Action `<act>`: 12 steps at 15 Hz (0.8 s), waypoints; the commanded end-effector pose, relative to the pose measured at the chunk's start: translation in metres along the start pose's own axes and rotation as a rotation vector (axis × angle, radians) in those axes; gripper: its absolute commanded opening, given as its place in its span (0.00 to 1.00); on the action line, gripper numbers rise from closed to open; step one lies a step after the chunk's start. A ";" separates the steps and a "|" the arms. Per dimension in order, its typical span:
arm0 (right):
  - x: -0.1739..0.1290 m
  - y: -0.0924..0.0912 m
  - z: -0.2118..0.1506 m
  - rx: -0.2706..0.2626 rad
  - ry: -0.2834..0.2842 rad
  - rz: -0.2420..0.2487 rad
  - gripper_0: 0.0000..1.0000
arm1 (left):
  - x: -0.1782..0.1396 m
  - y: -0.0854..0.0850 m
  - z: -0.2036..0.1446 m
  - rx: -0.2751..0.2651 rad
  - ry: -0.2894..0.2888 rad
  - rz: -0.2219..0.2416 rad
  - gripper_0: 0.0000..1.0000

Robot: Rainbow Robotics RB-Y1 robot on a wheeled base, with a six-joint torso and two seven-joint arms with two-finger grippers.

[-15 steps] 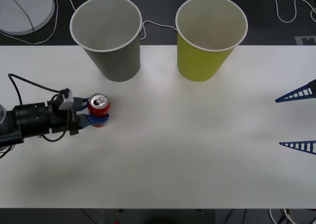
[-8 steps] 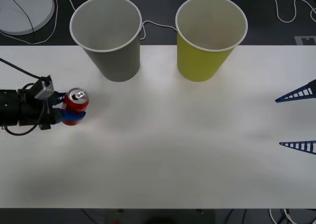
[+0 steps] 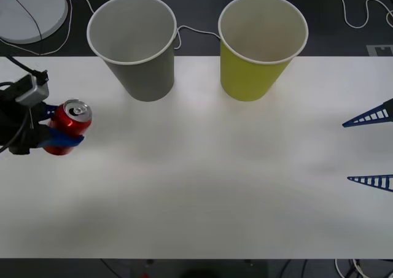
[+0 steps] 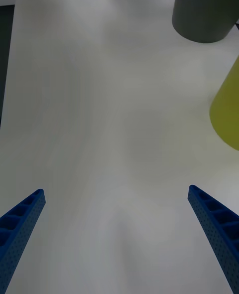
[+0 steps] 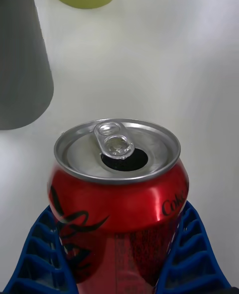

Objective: Put the can into the green bin and the plastic bottle into the gray bin

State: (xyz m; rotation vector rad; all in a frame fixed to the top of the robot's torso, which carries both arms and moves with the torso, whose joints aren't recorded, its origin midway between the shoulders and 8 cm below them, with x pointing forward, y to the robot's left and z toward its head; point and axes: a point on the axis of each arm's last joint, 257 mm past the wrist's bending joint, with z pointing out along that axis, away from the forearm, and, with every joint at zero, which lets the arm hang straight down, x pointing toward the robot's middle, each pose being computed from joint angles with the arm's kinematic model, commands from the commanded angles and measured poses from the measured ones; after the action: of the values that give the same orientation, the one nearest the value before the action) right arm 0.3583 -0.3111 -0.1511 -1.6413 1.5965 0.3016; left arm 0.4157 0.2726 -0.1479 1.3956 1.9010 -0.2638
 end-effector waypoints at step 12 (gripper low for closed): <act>0.000 0.000 0.000 0.000 0.000 0.000 1.00 | -0.156 -0.016 -0.028 0.064 0.126 -0.022 0.00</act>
State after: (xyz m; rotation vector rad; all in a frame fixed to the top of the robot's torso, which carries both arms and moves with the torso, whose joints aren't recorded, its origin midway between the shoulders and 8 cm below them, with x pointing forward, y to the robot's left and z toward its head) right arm 0.3583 -0.3111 -0.1511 -1.6413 1.5964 0.3016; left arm 0.4059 0.1747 -0.0331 1.4636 2.0267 -0.2586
